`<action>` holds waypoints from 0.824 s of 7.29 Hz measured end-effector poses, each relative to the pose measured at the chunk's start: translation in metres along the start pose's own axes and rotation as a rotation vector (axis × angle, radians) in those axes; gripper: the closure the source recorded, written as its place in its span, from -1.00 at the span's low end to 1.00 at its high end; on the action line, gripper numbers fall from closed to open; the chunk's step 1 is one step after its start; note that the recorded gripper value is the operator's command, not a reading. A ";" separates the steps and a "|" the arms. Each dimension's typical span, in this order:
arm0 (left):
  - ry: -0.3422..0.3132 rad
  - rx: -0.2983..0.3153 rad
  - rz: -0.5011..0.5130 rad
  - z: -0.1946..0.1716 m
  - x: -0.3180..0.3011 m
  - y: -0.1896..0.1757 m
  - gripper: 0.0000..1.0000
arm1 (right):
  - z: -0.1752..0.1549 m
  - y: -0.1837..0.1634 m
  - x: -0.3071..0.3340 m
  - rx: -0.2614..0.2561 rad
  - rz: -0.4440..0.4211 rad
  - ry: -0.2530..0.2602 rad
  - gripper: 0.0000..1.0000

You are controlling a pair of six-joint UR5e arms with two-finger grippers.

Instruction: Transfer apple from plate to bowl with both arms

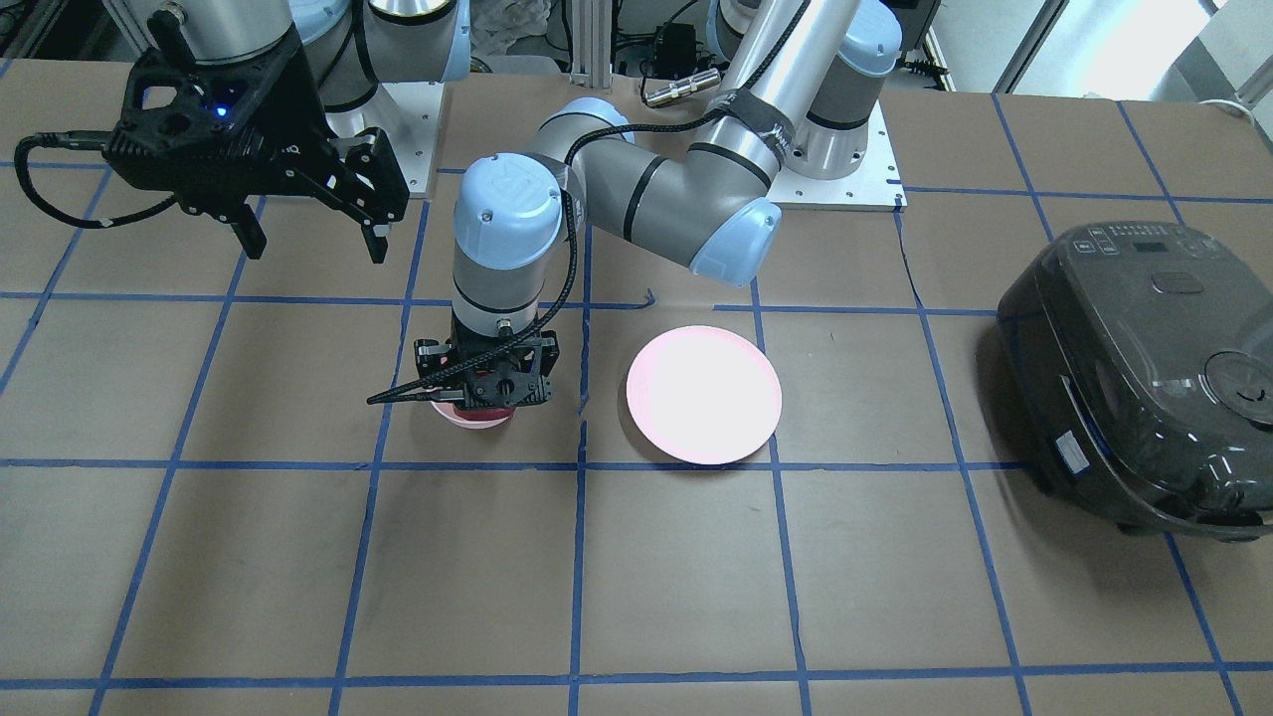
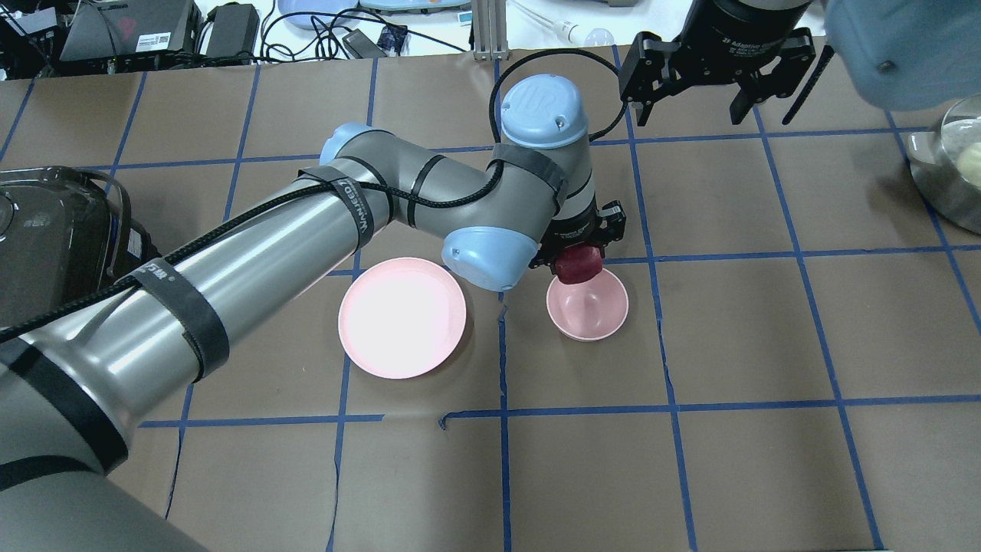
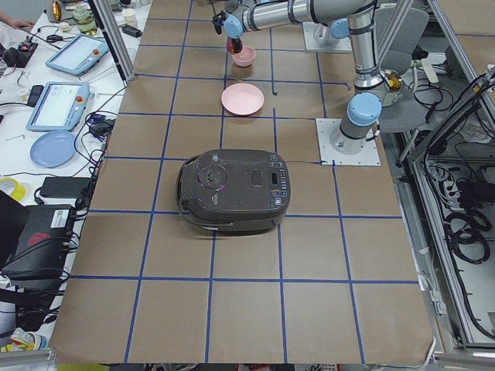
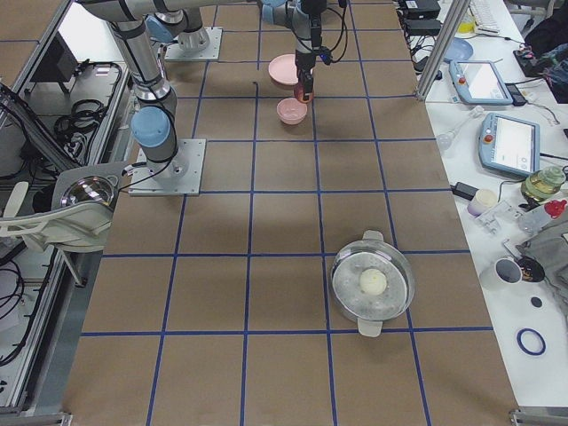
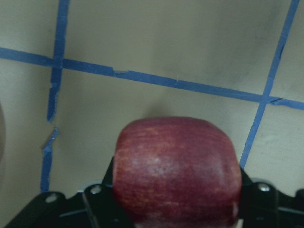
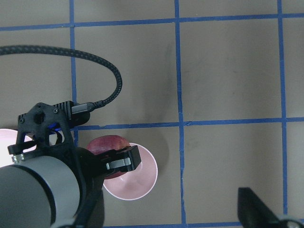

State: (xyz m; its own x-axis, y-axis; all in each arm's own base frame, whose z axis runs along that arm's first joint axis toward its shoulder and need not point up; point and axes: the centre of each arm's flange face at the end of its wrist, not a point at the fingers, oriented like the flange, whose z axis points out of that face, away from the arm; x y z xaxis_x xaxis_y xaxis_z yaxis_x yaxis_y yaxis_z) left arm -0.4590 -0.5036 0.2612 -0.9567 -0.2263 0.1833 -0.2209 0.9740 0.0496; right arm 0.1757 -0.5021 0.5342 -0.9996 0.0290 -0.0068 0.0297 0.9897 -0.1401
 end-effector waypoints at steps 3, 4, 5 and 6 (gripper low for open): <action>-0.027 -0.032 -0.022 0.019 0.002 0.014 0.52 | 0.000 0.000 0.000 0.001 -0.001 -0.001 -1.00; -0.035 -0.040 -0.034 0.024 0.001 0.017 0.51 | 0.000 0.000 -0.001 0.002 -0.001 -0.001 -1.00; -0.041 -0.048 -0.052 0.029 0.001 0.019 -0.03 | 0.000 0.000 -0.001 0.001 -0.001 -0.002 -1.00; -0.048 -0.055 -0.069 0.034 0.002 0.021 -0.99 | 0.000 0.000 -0.001 0.001 -0.001 -0.002 -1.00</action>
State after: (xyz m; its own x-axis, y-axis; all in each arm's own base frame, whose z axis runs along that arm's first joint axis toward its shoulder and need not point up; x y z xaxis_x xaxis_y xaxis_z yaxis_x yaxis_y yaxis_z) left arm -0.4721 -0.4829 0.2289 -0.9478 -0.2912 0.1301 -0.2774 0.9540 0.1141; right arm 0.1765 -0.5017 0.5346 -0.9996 0.0275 -0.0084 0.0284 0.9895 -0.1414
